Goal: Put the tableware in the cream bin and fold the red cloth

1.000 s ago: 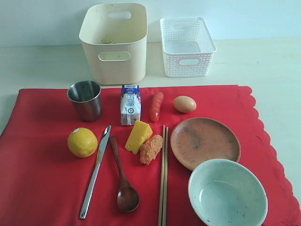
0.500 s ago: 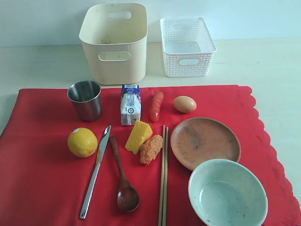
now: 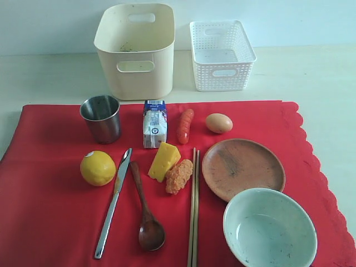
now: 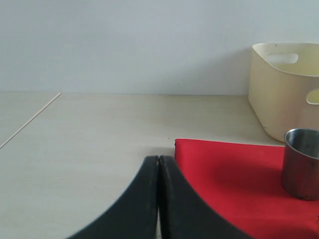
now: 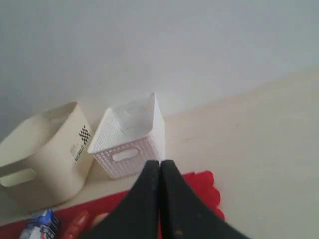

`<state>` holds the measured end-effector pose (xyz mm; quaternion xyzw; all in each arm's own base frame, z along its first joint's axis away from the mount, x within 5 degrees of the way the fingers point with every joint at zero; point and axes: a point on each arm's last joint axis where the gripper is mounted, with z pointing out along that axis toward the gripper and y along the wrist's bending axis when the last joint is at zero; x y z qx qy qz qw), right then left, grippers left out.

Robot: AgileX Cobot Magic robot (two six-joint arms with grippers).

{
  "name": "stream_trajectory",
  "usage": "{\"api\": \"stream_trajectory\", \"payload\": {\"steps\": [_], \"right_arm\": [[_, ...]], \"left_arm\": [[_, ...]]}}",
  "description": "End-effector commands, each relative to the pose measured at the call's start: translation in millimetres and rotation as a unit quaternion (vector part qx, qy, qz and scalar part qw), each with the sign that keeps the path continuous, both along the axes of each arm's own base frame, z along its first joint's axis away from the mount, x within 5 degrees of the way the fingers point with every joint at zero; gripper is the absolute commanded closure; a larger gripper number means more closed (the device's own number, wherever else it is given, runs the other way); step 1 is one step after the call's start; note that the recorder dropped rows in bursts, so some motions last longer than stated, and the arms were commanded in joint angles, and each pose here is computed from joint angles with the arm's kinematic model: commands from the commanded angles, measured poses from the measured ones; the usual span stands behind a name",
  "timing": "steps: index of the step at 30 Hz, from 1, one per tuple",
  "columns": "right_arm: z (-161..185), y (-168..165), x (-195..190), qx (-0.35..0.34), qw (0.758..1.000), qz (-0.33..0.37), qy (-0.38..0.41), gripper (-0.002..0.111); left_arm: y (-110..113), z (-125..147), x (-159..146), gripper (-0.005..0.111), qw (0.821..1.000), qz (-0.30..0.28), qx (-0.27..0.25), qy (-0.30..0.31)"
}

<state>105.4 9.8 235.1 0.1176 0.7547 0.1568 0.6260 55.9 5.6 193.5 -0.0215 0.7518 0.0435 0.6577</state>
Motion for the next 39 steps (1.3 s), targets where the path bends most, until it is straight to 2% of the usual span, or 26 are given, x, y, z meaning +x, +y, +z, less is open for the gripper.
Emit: {"api": "stream_trajectory", "payload": {"steps": [1, 2, 4, 8, 11, 15, 20, 24, 30, 36, 39], "right_arm": [[-6, 5, 41, -0.024, 0.994, 0.007, 0.109, 0.108], [-10, 7, 49, -0.030, 0.991, 0.011, 0.131, 0.108], [-21, 29, 78, -0.064, 0.976, 0.069, 0.195, 0.108], [-33, 74, 116, -0.133, 0.950, 0.166, 0.229, 0.108], [-43, 95, 144, -0.146, 0.937, 0.184, 0.261, 0.106], [-62, 107, 173, -0.172, 0.913, 0.195, 0.314, 0.085], [-78, 117, 197, -0.213, 0.892, 0.219, 0.333, 0.057], [-86, 126, 209, -0.240, 0.871, 0.241, 0.355, 0.045], [-94, 154, 225, -0.275, 0.855, 0.281, 0.338, 0.043], [-115, 159, 238, -0.285, 0.841, 0.286, 0.361, 0.043], [-120, 159, 240, -0.293, 0.836, 0.292, 0.361, 0.049]], "left_arm": [[0, 1, 0, 0.107, 1.000, 0.000, -0.003, -0.005], [0, 1, 0, 0.107, 1.000, 0.000, -0.003, -0.005], [0, 1, 0, 0.107, 1.000, 0.000, -0.003, -0.005], [0, 1, 0, 0.107, 1.000, 0.000, -0.003, -0.005], [0, 1, 0, 0.107, 1.000, 0.000, -0.003, -0.005], [0, 1, 0, 0.107, 1.000, 0.000, -0.003, -0.005], [0, 1, 0, 0.107, 1.000, 0.000, -0.003, -0.005], [0, 1, 0, 0.107, 1.000, 0.000, -0.003, -0.005], [0, 1, 0, 0.107, 1.000, 0.000, -0.003, -0.005], [0, 1, 0, 0.107, 1.000, 0.000, -0.003, -0.005], [0, 1, 0, 0.107, 1.000, 0.000, -0.003, -0.005]]}}
